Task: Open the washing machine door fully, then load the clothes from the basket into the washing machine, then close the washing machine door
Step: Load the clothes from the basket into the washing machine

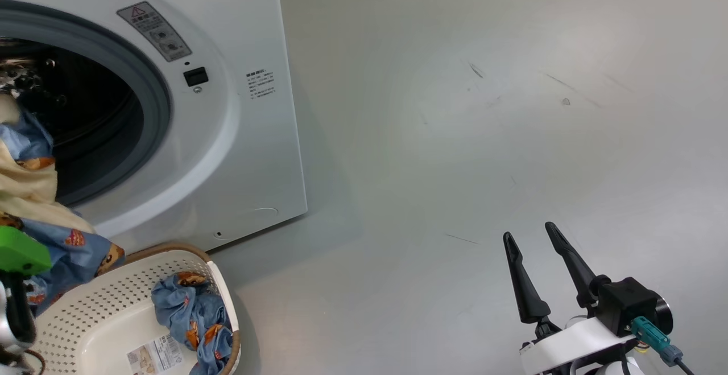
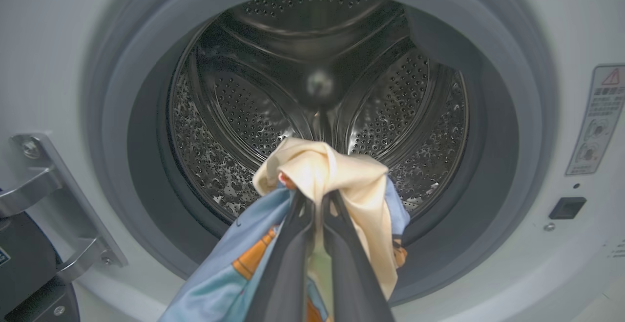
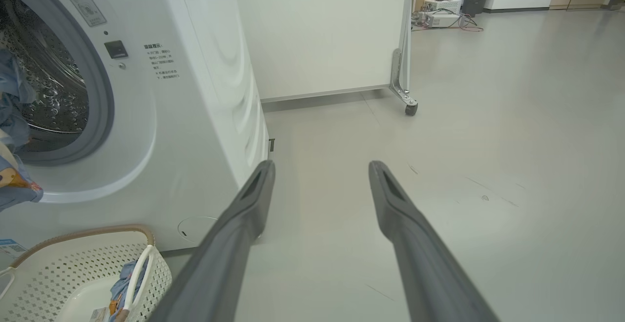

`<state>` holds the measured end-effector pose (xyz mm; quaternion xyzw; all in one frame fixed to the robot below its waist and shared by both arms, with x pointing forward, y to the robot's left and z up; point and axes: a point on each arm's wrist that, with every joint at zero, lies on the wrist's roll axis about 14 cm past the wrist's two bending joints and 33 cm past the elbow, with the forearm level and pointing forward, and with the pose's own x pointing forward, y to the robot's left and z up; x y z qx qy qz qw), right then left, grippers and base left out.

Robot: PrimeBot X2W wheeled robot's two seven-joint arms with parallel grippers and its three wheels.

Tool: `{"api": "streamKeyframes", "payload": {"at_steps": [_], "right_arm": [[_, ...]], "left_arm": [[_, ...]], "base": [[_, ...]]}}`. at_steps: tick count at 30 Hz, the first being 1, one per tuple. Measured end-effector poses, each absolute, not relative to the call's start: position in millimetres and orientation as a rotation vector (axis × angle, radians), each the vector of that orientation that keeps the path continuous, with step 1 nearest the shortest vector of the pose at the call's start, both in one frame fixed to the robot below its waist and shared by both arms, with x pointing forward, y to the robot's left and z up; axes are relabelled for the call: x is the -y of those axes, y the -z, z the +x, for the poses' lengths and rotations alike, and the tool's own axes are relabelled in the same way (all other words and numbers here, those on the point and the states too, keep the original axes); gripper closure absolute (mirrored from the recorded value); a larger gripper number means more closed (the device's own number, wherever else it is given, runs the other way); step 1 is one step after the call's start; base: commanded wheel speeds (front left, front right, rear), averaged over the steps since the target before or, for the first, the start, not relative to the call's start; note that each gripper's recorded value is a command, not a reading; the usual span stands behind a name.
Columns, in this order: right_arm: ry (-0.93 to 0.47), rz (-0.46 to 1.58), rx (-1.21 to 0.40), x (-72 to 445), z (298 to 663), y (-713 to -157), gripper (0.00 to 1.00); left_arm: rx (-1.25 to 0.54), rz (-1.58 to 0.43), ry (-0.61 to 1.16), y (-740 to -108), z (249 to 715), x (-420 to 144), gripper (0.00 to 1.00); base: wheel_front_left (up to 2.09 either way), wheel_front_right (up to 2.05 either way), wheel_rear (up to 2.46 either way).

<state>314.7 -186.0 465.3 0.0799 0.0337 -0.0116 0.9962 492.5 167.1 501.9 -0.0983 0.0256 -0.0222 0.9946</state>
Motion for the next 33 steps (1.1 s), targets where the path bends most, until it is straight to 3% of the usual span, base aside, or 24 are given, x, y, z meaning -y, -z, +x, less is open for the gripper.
{"api": "streamKeyframes", "payload": {"at_steps": [16, 33], "right_arm": [[0.064, 0.150, -0.159, 193, 313, -442, 0.00], [0.046, 0.133, -0.260, 190, 329, -413, 0.00]], "left_arm": [[-0.138, -0.234, 0.030, -479, 578, -154, 1.00], [-0.238, -0.245, -0.011, -420, 627, -157, 1.00]], "base": [[0.00, 0.00, 0.00], [0.00, 0.00, 0.00]]}}
